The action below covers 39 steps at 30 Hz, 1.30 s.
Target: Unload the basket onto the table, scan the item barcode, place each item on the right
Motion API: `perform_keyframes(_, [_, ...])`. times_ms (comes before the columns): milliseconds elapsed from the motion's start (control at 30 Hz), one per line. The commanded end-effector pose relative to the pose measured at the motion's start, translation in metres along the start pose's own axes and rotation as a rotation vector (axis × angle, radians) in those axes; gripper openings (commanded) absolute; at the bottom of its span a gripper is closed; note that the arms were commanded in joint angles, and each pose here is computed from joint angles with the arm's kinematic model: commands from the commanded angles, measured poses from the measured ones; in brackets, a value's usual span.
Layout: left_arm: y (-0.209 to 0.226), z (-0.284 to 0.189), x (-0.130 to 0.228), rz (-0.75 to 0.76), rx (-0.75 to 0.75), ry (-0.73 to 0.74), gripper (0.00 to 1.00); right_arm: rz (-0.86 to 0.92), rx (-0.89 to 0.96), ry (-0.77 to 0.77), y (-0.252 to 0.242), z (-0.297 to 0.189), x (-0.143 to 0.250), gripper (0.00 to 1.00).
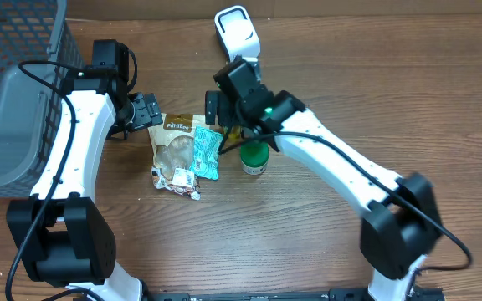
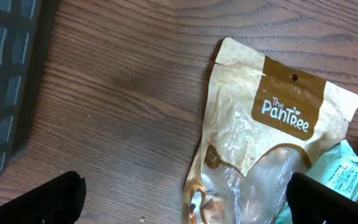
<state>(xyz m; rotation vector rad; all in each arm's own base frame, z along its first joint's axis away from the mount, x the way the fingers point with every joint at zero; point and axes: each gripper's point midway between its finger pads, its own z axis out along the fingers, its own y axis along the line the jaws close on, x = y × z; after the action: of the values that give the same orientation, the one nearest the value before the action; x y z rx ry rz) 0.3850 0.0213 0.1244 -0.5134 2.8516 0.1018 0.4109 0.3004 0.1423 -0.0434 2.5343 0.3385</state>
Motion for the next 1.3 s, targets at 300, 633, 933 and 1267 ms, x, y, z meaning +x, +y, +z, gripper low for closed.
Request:
perform_keyframes(300, [0.000, -0.010, -0.006, -0.003, 0.007, -0.034, 1.00, -0.006, 0.050, 0.017, -0.009, 0.032, 0.005, 1.00])
perform_keyframes(633, [0.000, -0.010, -0.006, -0.003, 0.006, -0.034, 1.00, -0.006, 0.044, 0.017, -0.008, 0.032, 0.005, 0.84])
perform_keyframes(933, [0.000, -0.010, -0.006, -0.003, 0.007, -0.034, 1.00, -0.021, 0.037, 0.006, -0.006, 0.032, 0.002, 0.67])
perform_keyframes(1267, [0.000, -0.010, -0.006, -0.003, 0.007, -0.034, 1.00, -0.035, 0.018, -0.003, -0.002, 0.032, 0.000, 0.65])
